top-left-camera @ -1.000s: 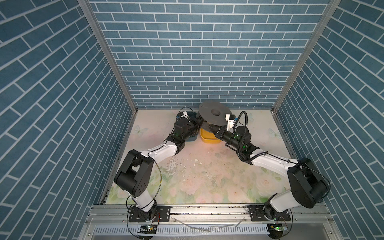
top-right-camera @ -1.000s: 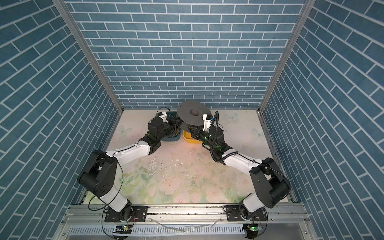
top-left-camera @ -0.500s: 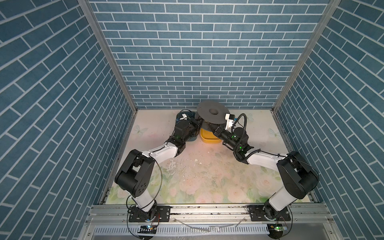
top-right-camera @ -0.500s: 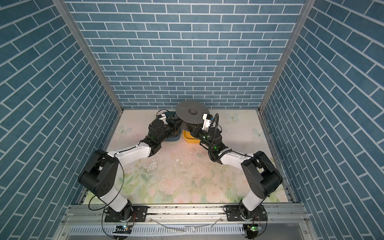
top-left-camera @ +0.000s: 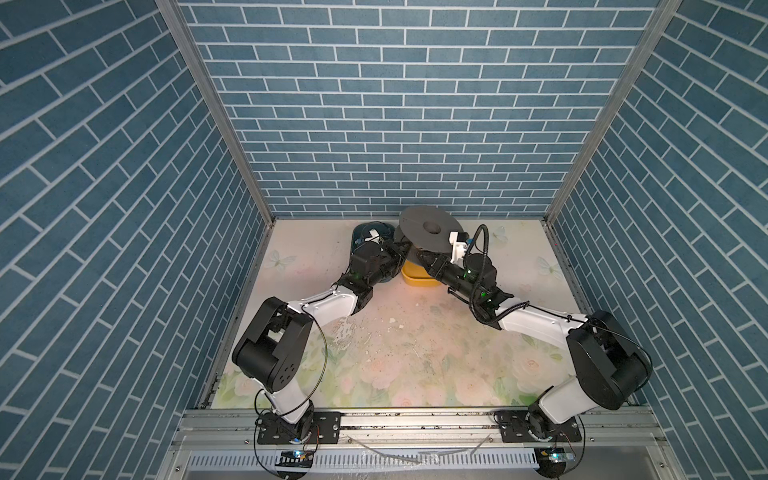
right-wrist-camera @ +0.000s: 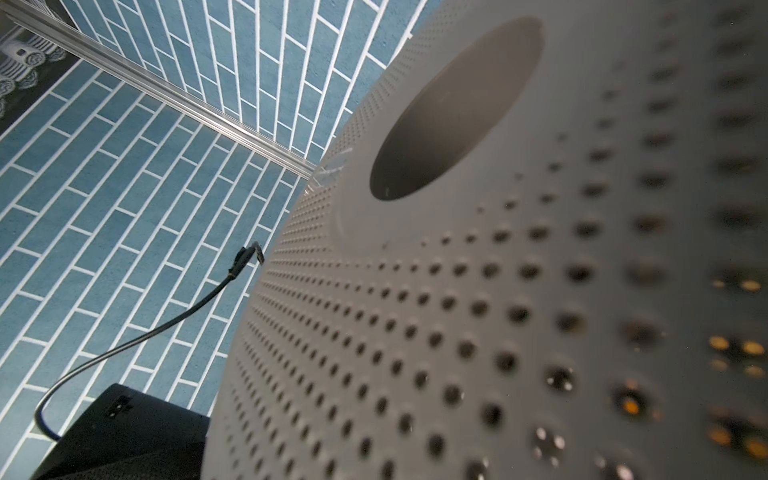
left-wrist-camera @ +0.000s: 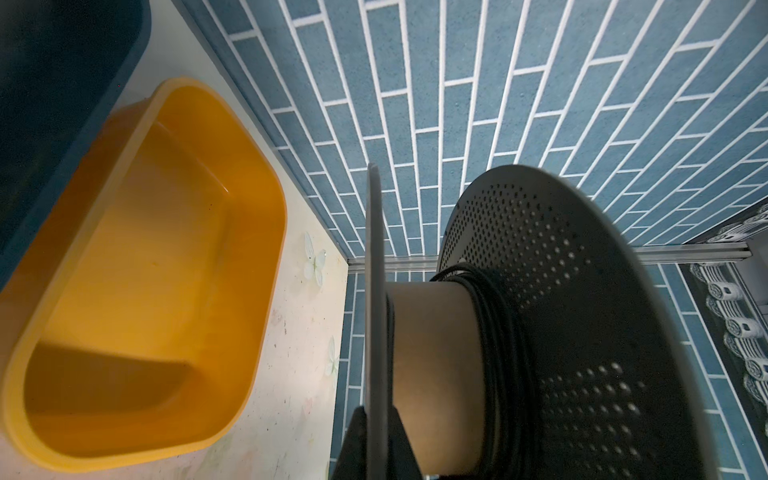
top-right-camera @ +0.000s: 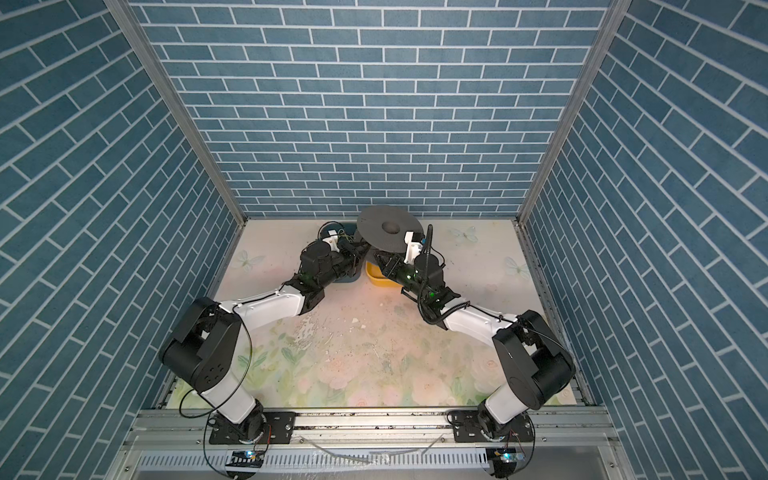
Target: Wrap the cables
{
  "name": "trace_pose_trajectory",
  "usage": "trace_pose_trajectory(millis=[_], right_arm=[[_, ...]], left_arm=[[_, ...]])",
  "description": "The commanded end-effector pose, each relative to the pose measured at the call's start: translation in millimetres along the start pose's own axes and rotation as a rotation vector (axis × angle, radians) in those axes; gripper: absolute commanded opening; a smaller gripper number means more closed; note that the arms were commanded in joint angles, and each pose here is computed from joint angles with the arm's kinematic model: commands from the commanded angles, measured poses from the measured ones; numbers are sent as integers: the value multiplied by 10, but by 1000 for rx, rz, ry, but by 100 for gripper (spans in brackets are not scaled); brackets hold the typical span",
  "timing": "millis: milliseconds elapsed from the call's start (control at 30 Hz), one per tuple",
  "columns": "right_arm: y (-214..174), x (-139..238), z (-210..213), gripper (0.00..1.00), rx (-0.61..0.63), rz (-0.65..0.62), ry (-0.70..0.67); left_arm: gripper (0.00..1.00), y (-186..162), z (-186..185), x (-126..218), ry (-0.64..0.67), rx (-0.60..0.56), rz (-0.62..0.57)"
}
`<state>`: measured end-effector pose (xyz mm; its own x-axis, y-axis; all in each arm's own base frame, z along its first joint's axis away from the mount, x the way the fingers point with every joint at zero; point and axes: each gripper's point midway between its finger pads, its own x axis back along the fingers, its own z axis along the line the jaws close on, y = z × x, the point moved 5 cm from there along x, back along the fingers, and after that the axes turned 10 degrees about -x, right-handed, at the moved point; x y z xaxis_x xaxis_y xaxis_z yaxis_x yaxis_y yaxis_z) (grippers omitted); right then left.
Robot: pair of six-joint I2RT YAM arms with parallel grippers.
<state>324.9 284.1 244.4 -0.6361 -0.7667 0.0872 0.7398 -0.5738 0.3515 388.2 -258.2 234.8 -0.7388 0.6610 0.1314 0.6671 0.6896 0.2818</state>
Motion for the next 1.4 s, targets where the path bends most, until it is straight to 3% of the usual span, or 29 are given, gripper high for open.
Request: trace_pose_trajectory(millis=[0, 467, 767, 1100, 1367], right_arm=[[74, 39, -149, 18, 1, -53, -72], [1, 160, -122, 28, 3, -14, -64], [-144, 272, -83, 40, 99, 84, -27], [-236, 387, -64, 43, 167, 147, -9], [-237, 612, -97, 53, 265, 181, -76]], left_arm=[[0, -150, -406, 28, -175, -77, 77], [0, 42, -444, 81, -210, -61, 29], [0, 149, -428, 112, -227, -20, 25], [0, 250, -466, 162, -238, -16, 11], [0, 283, -460, 190, -245, -14, 22]])
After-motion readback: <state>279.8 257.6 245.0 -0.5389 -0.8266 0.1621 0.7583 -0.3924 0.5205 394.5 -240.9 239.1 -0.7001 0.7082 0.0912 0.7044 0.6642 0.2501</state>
